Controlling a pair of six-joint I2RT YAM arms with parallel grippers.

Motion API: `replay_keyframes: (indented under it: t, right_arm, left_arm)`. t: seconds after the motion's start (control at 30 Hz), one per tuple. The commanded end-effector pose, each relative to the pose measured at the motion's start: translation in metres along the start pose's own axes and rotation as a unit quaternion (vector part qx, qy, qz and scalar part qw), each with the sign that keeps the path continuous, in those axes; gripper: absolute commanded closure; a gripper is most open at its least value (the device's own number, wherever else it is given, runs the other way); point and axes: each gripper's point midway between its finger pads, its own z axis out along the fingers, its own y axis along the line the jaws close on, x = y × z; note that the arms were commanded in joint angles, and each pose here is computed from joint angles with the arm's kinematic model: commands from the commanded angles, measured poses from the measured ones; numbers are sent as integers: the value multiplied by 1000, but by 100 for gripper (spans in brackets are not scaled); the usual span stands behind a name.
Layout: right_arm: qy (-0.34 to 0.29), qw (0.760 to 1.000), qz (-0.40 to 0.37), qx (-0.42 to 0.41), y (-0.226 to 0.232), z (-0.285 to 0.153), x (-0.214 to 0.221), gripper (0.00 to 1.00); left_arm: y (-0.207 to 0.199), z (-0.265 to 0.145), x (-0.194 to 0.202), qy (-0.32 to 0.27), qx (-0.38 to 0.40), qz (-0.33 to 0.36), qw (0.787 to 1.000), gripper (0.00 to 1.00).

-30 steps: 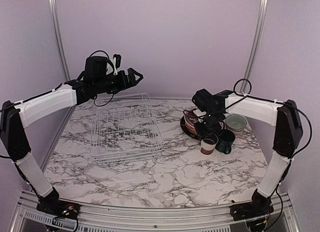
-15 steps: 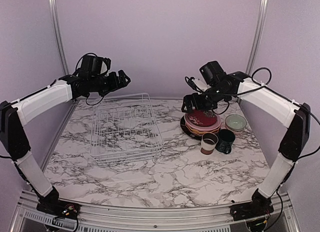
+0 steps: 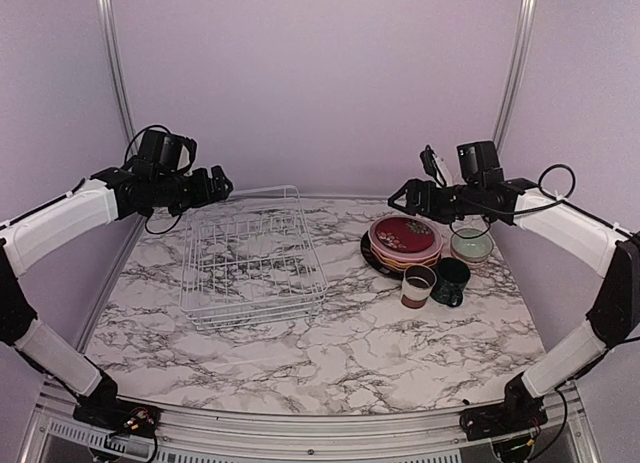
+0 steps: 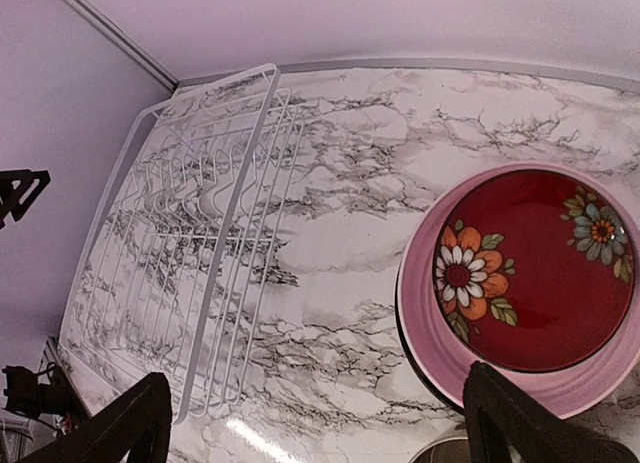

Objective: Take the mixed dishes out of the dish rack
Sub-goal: Reset both arms

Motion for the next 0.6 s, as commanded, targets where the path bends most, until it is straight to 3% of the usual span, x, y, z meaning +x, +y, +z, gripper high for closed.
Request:
replay_keyframes:
  t: [0.0,0.27,0.57]
  right_arm:
    - [-16,999,-18,-30,9,-7,5,2]
    - [-10,999,-29,-19,4,-11,18,2]
    - [-21,999,-35,-22,6,-12,11,2]
  left_arm:
    - [23,1,44,42,-17,17,999,1]
    - [34,7,64,48,-24,6,999,1]
    - [23,9,40,13,-12,9,1000,1]
